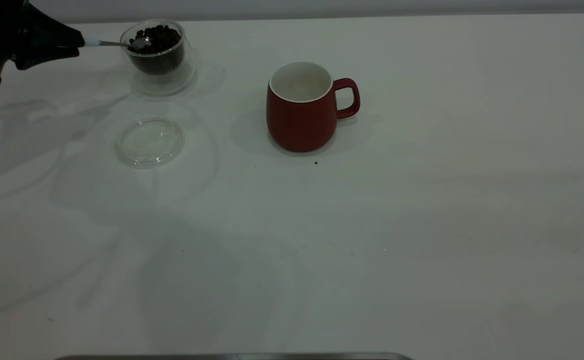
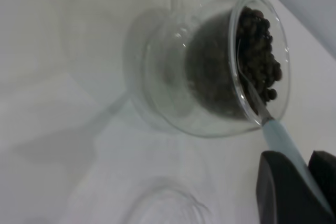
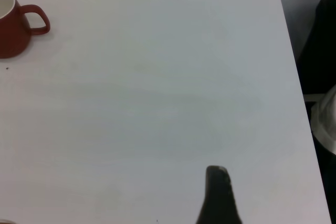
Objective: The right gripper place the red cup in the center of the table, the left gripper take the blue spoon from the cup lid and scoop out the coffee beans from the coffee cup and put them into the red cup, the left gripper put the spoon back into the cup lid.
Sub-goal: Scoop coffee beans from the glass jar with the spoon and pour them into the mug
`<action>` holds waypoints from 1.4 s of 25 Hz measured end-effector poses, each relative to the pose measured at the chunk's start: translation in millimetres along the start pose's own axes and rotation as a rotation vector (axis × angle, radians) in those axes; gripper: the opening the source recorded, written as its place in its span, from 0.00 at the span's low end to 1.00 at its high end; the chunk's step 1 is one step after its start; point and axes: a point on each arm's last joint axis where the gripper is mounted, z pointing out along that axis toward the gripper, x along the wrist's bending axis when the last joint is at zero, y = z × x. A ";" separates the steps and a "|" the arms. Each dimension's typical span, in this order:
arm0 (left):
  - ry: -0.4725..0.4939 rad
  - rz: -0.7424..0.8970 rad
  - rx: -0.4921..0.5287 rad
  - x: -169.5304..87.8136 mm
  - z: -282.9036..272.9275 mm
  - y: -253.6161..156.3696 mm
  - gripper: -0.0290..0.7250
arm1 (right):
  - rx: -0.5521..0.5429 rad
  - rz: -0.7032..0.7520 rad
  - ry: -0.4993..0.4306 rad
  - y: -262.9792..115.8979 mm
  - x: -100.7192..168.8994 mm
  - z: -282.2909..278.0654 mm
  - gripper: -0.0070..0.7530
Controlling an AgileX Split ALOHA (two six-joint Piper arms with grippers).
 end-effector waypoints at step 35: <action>-0.159 -0.188 0.030 3.0 -20.8 4.1 0.20 | 0.000 0.000 0.000 0.0 0.0 0.0 0.79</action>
